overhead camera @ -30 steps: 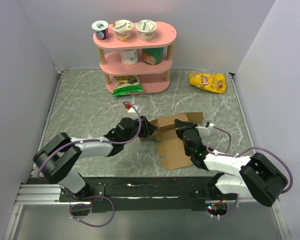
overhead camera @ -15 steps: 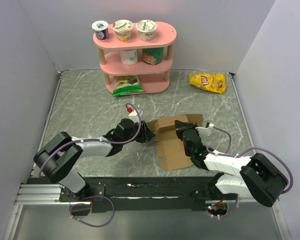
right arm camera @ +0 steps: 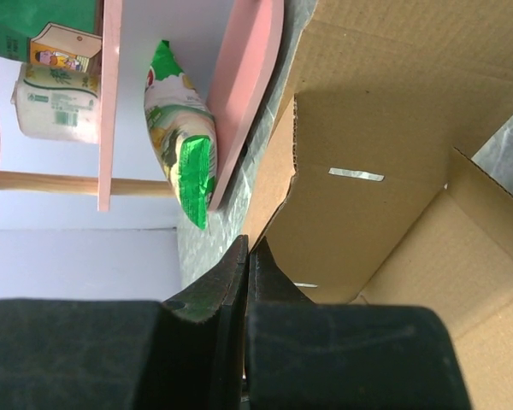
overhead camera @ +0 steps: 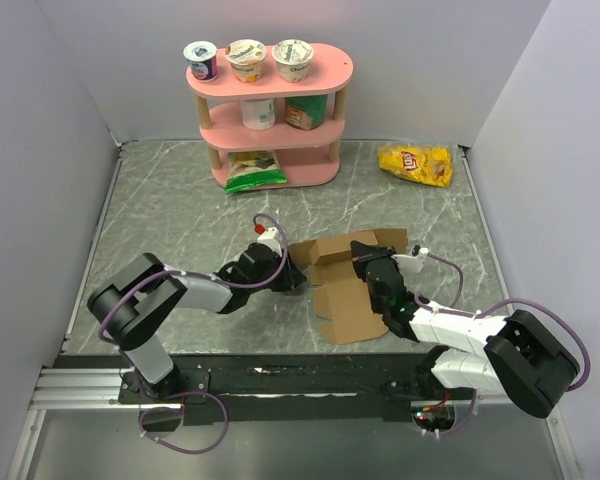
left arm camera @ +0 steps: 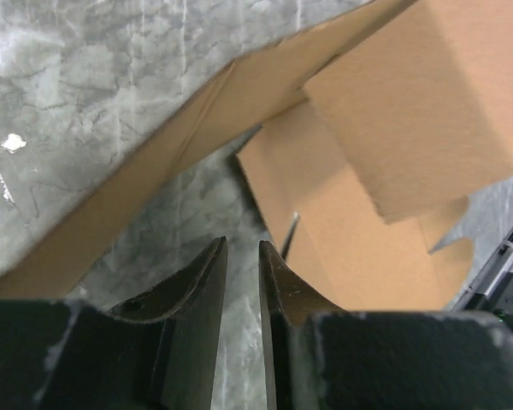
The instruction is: Fold the paper box
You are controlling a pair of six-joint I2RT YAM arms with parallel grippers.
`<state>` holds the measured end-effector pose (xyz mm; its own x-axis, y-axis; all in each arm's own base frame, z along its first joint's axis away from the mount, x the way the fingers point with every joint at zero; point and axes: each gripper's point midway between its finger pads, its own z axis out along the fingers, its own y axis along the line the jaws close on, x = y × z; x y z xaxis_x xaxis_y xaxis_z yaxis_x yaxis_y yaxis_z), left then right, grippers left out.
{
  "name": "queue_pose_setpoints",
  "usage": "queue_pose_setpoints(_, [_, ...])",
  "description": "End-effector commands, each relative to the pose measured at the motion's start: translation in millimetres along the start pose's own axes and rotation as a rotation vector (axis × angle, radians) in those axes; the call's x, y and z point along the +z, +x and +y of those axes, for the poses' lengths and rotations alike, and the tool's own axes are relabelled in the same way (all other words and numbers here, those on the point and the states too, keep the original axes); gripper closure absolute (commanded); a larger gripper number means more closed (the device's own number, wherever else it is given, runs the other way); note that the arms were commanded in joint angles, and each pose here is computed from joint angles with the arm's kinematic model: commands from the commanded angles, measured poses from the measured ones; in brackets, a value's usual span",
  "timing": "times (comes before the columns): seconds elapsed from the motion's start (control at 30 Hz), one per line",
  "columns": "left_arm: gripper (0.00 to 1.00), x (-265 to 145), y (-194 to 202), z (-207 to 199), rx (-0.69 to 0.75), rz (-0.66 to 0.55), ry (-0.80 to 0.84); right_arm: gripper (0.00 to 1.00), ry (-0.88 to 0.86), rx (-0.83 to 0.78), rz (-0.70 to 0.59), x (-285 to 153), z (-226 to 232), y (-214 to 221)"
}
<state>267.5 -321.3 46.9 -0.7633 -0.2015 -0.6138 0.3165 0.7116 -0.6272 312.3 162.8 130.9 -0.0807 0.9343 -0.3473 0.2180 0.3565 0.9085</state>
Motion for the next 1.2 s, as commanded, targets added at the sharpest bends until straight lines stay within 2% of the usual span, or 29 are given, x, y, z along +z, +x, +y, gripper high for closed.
queue_pose_setpoints(0.0, [0.72, 13.3, 3.1, -3.2, -0.008, 0.000, 0.038, 1.00, 0.024, -0.037, -0.023, -1.0, -9.8, -3.7])
queue_pose_setpoints(0.1, [0.75, 25.3, 0.9, -3.4, -0.013, 0.001, 0.033, 1.00, 0.029, -0.036, -0.019, -0.5, -11.3, -2.6])
queue_pose_setpoints(0.5, [0.77, 42.2, -1.9, -4.7, 0.060, 0.027, 0.032, 1.00, 0.044, -0.055, -0.032, -0.8, -13.9, -5.7])
queue_pose_setpoints(1.0, [0.76, 54.5, -1.9, -16.2, 0.450, 0.093, 0.100, 1.00, 0.102, -0.093, -0.019, -4.4, -31.6, -5.0])
queue_pose_setpoints(1.17, [0.75, 62.0, 3.9, -18.1, 0.462, 0.115, 0.121, 1.00, 0.111, -0.097, -0.033, -6.0, -35.0, -9.0])
